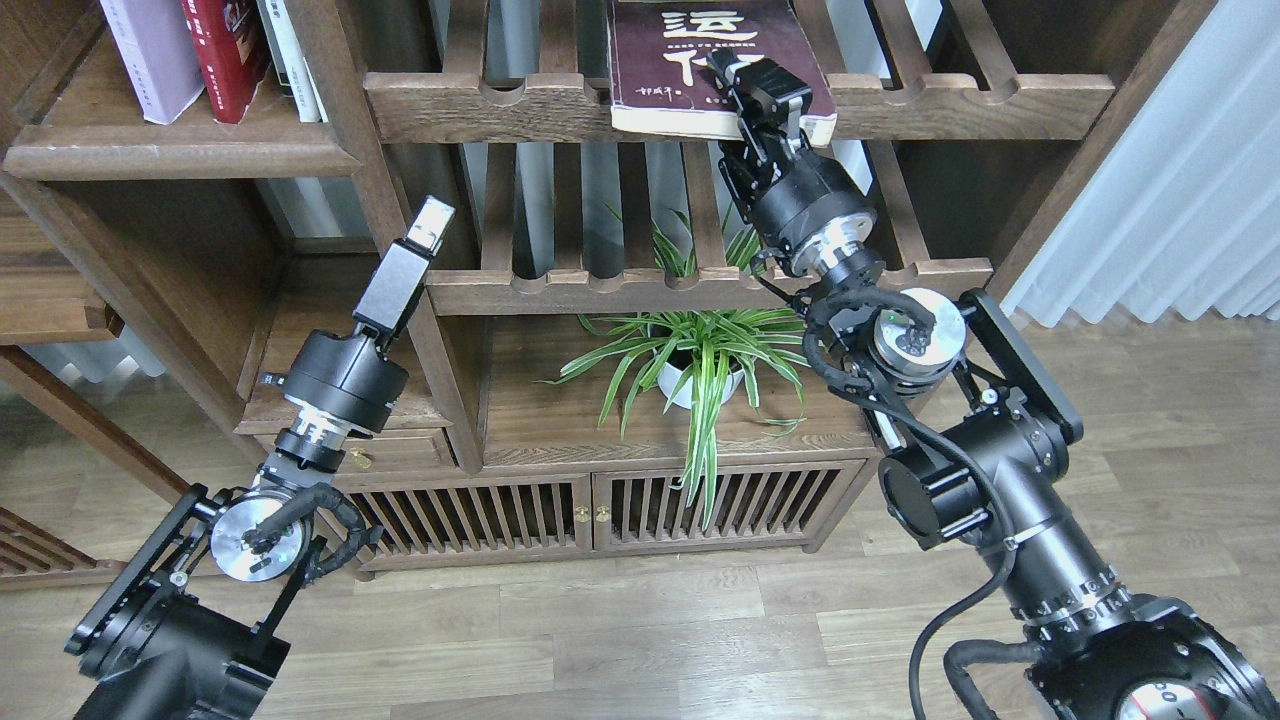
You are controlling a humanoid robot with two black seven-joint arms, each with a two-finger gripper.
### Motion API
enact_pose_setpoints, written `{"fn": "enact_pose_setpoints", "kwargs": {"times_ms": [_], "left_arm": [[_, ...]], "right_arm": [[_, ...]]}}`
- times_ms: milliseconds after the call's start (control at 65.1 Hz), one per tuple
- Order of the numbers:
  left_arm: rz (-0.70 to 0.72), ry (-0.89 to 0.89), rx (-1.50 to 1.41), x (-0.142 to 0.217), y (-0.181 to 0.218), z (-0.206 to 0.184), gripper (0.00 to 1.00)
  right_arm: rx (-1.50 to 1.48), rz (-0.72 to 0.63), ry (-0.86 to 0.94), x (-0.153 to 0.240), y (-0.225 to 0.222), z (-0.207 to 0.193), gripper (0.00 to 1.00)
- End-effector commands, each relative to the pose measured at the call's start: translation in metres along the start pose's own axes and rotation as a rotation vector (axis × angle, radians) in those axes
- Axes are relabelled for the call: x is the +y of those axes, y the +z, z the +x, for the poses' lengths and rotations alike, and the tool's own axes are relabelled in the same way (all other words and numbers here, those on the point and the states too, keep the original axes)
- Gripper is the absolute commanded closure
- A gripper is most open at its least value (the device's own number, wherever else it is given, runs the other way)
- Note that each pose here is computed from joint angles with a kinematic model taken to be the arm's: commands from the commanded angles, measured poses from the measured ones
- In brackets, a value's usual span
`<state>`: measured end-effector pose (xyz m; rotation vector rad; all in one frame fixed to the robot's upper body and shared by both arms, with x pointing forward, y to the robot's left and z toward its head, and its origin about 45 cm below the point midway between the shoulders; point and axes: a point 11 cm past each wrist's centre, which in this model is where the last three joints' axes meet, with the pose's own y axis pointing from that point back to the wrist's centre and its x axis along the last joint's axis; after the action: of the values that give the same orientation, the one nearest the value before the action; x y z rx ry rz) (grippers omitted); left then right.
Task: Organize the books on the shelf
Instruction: 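Raise the right gripper to the maroon book's top and hook it, then tip the maroon book outward and pull it down toward the left gripper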
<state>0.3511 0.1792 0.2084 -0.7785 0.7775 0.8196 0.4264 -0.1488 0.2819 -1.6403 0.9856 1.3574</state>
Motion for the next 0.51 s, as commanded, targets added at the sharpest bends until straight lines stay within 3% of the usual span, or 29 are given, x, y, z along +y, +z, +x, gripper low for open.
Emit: {"fn": "enact_pose_setpoints", "kwargs": {"times_ms": [0,138,491], "left_arm": [[0.009,-0.001,0.003,0.001,-0.004,-0.001,0.01],[-0.008,-0.010,0.012,0.000,-0.002,-0.004,0.00],[-0.032,-0.023,0.024,-0.005,0.009,-0.007,0.00]], "right_arm": [[-0.003,0.004,-0.008,0.000,-0.002,0.000,0.83],[-0.019,0.021,-0.023,0.001,-0.007,-0.003,0.95],[-0.079,-0.017,-0.234,0.017,-0.001,-0.011,0.96]]}}
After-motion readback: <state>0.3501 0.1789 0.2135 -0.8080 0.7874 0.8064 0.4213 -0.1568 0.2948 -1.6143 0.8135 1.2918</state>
